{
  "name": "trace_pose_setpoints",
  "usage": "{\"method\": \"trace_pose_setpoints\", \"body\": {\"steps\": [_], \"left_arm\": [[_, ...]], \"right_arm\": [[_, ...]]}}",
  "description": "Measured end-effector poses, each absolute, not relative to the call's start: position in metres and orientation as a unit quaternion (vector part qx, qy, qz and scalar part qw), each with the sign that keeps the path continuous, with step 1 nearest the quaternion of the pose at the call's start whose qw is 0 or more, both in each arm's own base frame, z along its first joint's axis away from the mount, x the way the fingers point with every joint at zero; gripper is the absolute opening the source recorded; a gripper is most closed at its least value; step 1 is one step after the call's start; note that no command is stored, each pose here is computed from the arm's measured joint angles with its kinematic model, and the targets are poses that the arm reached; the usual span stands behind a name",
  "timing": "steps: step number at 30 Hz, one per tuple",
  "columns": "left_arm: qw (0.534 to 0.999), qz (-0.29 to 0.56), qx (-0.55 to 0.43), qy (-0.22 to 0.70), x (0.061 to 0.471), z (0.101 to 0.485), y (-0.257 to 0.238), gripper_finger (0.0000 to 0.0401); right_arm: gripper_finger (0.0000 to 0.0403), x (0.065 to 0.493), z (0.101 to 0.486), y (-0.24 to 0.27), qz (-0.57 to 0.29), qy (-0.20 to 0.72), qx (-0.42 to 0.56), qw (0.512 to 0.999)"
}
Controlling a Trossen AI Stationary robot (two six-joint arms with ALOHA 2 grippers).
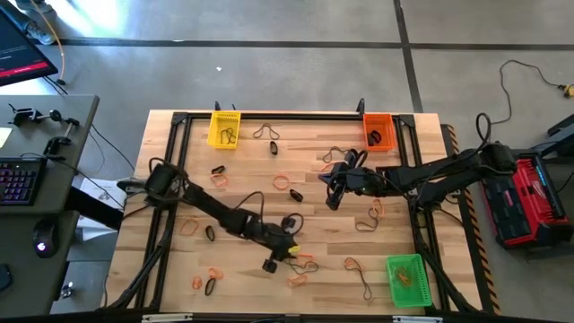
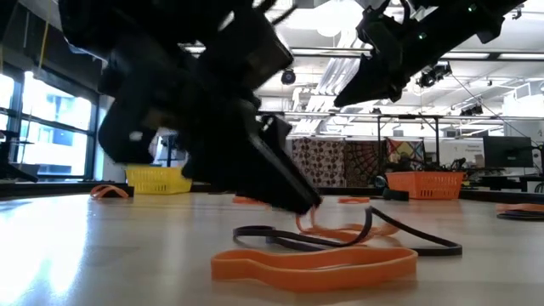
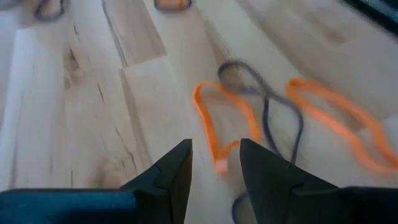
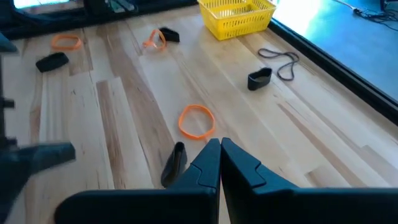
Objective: Sort rubber bands into baskets
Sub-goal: Put the orange rubber band into the green bin
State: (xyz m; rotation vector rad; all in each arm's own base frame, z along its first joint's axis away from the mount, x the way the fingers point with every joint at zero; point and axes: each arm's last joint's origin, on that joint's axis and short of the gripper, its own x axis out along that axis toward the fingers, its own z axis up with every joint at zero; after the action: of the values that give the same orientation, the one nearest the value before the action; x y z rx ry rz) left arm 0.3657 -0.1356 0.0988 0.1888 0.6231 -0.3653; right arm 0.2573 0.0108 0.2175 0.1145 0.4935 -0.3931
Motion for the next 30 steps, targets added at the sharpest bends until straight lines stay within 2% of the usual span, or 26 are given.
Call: {"method": "trace_pose_setpoints", "body": {"steps": [9,18,22,30], "left_arm": [[0.929,-0.182,0.086,0.311,0.371,0.098,-0.129,0.0116],[0.921,-0.211,0.096,0.314,0.372,0.097,-0.122,0.0008],[0.923,-0.199,0.102,0.312,0.371,0.106,-0.120,0.0009],[0.946,-0.113,0.105,0.286,0.364,0.138,-0.110,0.0002]], "right_arm": [[0.0000,0.257,0.218,0.011,-0.192,0.241,0.060,0.949],[0.0000,0.257,0.218,0.015,-0.185,0.242,0.058,0.951],[0.0000,0.257,0.218,0.019,-0.177,0.242,0.057,0.952],[0.0000,0.256,0.218,0.032,-0.151,0.245,0.047,0.956]]}}
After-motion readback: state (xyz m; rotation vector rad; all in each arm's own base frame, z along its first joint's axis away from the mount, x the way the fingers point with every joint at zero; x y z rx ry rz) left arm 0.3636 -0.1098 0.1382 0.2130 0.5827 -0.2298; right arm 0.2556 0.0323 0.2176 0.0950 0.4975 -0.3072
